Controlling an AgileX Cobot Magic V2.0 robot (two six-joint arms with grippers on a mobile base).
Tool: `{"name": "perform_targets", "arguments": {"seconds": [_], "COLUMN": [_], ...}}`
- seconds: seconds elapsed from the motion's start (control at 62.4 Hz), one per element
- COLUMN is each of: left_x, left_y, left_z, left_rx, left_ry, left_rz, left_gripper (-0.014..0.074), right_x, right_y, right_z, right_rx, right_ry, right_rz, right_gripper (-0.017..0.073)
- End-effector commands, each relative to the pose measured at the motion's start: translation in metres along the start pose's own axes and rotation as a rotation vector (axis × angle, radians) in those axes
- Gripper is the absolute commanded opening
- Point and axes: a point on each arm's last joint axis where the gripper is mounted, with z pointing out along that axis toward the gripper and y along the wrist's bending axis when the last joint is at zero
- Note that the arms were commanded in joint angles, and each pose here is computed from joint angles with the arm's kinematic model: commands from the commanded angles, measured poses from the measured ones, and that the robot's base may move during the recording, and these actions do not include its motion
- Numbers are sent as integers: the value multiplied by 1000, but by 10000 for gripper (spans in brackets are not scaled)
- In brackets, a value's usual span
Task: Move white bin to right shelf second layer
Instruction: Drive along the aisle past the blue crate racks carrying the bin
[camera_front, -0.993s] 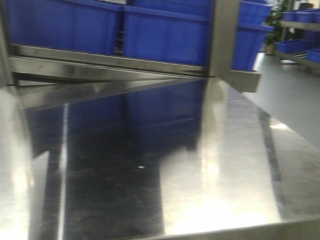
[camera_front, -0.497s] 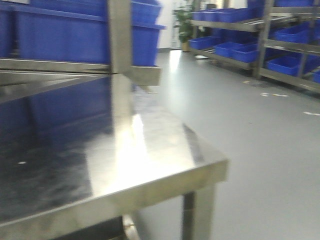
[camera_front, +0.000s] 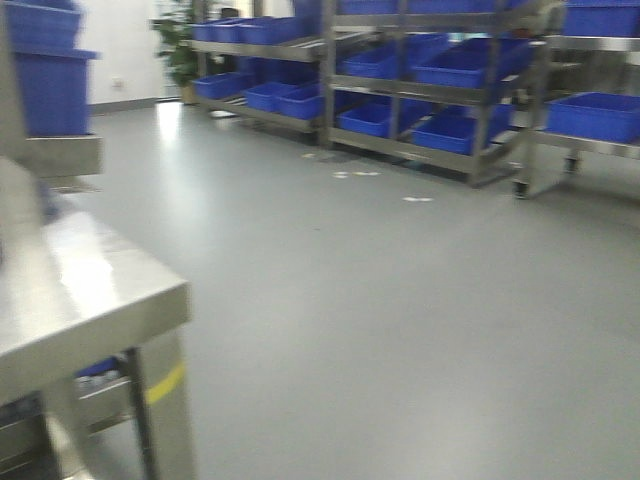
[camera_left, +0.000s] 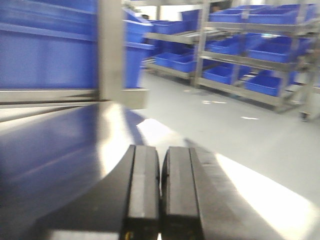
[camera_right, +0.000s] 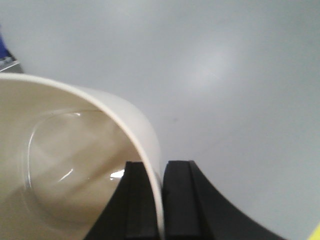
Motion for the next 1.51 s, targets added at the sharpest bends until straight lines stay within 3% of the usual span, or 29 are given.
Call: {"name": "perform_targets", "arguments": {"seconds": [0.0, 1.49], "left_x": [1, 1], "left_y": [1, 1], "left_z": [-1, -1], "left_rx": [-4, -4], "left_ry": [-71, -71], "left_rz": [-10, -10], "left_gripper": [85, 85], "right_x": [-14, -12], "right_y": [1, 1], "right_z": [-6, -6], "right_rx": [-4, -3], "right_ry": [-108, -89], "right_rz": [0, 0], "right_gripper": [55, 55]}}
